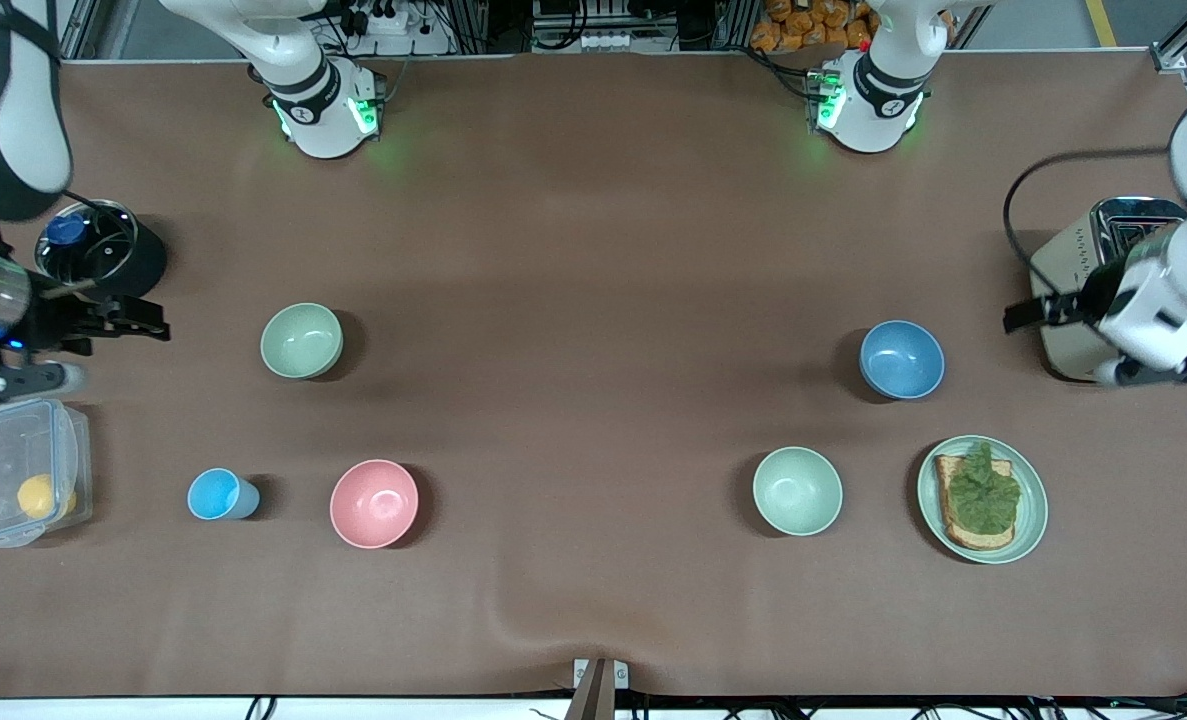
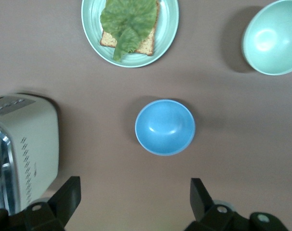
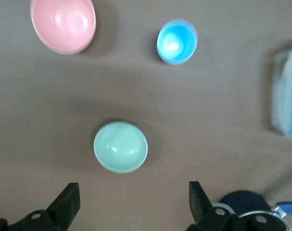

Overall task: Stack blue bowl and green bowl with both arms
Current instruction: 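Grasp the green bowl with the right gripper, the blue bowl with the left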

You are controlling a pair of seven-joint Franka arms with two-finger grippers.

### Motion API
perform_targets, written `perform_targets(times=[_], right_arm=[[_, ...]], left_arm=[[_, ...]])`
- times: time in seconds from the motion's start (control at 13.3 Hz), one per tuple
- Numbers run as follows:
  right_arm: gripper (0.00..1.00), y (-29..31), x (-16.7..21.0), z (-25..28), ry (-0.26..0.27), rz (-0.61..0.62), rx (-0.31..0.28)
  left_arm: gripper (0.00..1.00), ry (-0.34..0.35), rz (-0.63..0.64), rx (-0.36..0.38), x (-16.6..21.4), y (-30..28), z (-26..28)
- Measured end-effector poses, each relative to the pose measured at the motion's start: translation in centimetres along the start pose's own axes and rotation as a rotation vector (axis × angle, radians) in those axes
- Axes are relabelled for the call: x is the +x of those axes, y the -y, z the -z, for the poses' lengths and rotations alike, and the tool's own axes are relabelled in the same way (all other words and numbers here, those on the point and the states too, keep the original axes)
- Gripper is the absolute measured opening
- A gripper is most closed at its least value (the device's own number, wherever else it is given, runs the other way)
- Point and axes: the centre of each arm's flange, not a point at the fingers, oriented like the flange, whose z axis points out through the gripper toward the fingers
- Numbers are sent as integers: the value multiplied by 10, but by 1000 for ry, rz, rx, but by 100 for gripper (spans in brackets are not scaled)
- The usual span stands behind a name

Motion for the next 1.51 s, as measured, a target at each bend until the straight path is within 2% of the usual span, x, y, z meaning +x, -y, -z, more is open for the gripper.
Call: perform_targets(times=[0.15, 0.3, 0.53, 0.75, 0.9, 1.05, 1.13, 1.28, 1.36, 1.43, 1.51], right_arm=[[100, -13, 6, -48, 72, -16, 19], [100, -25, 6, -83, 109, -29, 40], [100, -39, 3, -132, 56, -74, 104], [100, -44, -6, -178, 21, -104, 116], [100, -40, -15, -204, 18, -116, 125], [100, -36, -22, -229, -17, -150, 151], [100, -33, -26, -244, -34, -160, 150], [100, -27, -35, -267, -50, -166, 139], [97, -26, -39, -274, -58, -168, 133], [93, -25, -41, -279, -58, -170, 132], [81, -25, -42, -281, -58, -170, 131]], left_arm=[[100, -14, 3, -10, 8, 17, -62], [100, -1, -10, -16, 6, 25, -121], [100, 62, -23, -21, 9, 19, -174], [100, 118, -36, -27, 13, 11, -216], [92, 147, -30, -27, 13, 6, -236], [74, 162, -21, -26, 13, 5, -245], [73, 168, -20, -26, 13, 5, -248], [50, 178, -22, -27, 13, 4, -254], [46, 180, -21, -27, 13, 4, -255], [46, 181, -18, -28, 13, 6, -256], [45, 181, -16, -29, 15, 7, -256]])
